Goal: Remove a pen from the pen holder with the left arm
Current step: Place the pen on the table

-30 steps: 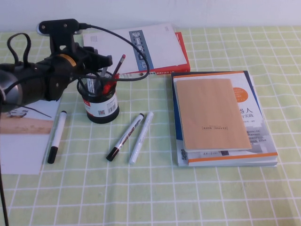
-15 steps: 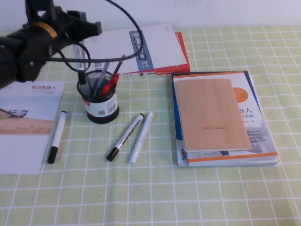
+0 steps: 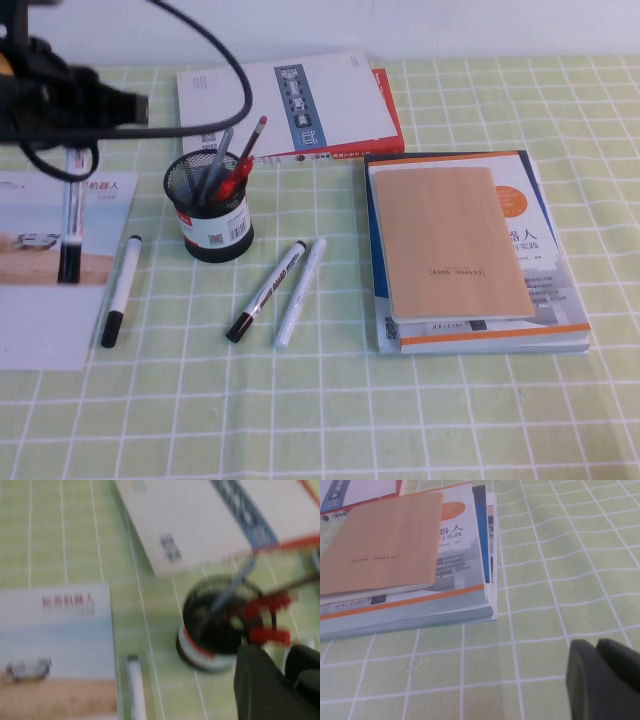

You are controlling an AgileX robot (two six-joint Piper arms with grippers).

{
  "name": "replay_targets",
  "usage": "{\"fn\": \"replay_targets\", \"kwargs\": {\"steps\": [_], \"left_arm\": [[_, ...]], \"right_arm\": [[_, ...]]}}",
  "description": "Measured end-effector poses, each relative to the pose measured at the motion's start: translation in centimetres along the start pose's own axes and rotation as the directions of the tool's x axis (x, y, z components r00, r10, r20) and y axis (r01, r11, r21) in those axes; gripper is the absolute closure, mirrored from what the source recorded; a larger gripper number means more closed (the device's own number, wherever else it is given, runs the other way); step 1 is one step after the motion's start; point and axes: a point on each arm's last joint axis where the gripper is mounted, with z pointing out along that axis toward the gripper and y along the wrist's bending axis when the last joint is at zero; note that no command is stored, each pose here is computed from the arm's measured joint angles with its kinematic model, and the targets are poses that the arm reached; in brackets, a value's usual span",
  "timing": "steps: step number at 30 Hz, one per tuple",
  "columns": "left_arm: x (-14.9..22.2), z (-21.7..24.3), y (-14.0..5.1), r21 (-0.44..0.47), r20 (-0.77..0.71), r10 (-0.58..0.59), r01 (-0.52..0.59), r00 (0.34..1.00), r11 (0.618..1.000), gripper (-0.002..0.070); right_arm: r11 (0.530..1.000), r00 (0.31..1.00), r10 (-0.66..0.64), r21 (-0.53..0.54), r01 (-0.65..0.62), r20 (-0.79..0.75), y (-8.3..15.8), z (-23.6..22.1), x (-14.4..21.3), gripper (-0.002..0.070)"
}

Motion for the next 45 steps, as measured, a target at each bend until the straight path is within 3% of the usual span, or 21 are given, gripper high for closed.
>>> {"fn": "replay_targets", "kwargs": {"steps": [7,19,32,45], "left_arm": [[3.8,1.1,-2.2,0.113,-0.203,0.063,-0.04,0.977,0.993,0.059],[10.0,5.4,-2.4,0.11,-0.304,0.073,-0.042,0.95,0.993,0.059],[10.2,10.0,-0.4,0.037,-0.367,-0.02,0.036,0.93,0.999,0.059],[7.9,14.8,0.7,0.001,-0.431,0.007,-0.007,0.902,1.0,0.059]], "right_arm": [[1.0,1.0,0.0,0.0,0.0,0.0,0.0,0.0,0.0,0.0689],[1.0,1.0,0.0,0.0,0.0,0.0,0.0,0.0,0.0,0.0689],[1.0,1.0,0.0,0.0,0.0,0.0,0.0,0.0,0.0,0.0689],[1.0,1.0,0.0,0.0,0.0,0.0,0.0,0.0,0.0,0.0689]]}}
